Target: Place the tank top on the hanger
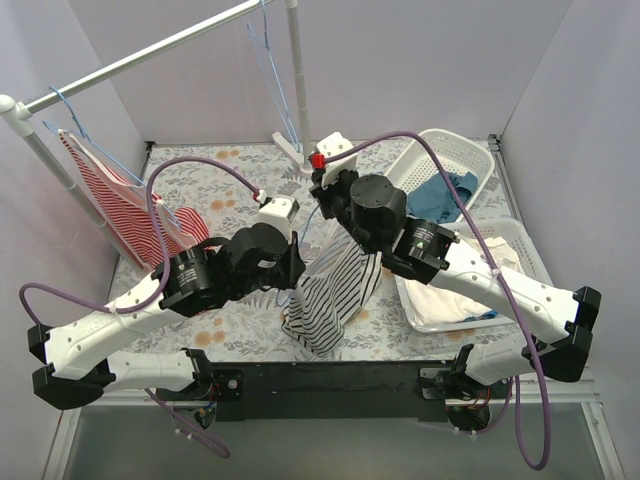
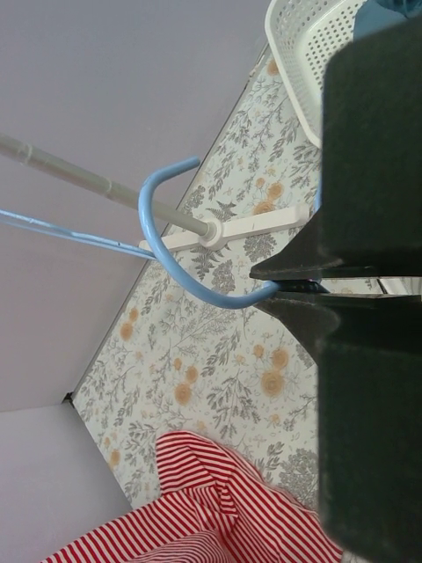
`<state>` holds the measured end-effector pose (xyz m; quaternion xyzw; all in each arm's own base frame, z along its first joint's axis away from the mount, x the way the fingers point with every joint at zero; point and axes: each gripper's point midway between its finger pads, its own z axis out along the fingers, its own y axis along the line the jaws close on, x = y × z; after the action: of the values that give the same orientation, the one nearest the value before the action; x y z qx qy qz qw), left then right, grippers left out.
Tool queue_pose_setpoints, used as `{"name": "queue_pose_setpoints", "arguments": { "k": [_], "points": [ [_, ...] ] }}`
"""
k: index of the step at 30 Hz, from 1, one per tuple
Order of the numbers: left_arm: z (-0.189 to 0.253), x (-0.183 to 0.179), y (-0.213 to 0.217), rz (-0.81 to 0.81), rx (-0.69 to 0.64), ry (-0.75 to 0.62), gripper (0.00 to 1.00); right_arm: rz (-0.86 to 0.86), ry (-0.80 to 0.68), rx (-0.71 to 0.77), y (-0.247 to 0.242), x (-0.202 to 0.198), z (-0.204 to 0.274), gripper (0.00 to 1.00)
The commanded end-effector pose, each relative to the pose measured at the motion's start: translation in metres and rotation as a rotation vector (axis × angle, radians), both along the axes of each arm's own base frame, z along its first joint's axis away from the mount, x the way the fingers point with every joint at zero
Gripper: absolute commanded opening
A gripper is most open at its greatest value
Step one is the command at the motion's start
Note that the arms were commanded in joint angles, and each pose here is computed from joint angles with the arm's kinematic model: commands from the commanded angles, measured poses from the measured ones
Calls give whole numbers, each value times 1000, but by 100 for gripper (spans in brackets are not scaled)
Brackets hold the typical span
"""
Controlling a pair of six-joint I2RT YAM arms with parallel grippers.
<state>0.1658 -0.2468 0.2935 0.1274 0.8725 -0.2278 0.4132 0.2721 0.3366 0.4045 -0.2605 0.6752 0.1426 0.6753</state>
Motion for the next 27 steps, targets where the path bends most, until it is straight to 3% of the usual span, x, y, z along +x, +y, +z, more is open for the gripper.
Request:
{"name": "queue_pose_setpoints", "arguments": {
  "k": [1, 4, 6, 7, 12, 13, 16, 20, 27],
  "points": [
    [-1, -5, -2, -45, -50, -24, 0, 26, -55, 105, 2, -5, 40, 1],
    [-2, -4, 2, -25, -72, -34, 0, 63, -49, 102, 4, -11, 37, 1],
    [-6, -3, 7, -1, -76, -37, 0, 98, -45, 101, 6, -16, 35, 8],
    [-3, -5, 10, 4, -94, -41, 0, 109, -38, 96, 6, -18, 33, 18],
    [-5, -9, 19, 15, -115, -42, 0, 170, -24, 106, 4, -30, 31, 45],
    [-6, -9, 21, 19, -111, -40, 0, 184, -18, 99, 5, -33, 28, 58],
    [-9, -11, 29, 38, -106, -30, 0, 238, -3, 118, 4, -44, 28, 76],
    [-9, -14, 42, 76, -133, -24, 0, 241, 14, 143, -9, -52, 28, 84],
    [4, -19, 76, 167, -164, -26, 0, 20, 24, 260, -66, -43, 34, 86]
  ]
}}
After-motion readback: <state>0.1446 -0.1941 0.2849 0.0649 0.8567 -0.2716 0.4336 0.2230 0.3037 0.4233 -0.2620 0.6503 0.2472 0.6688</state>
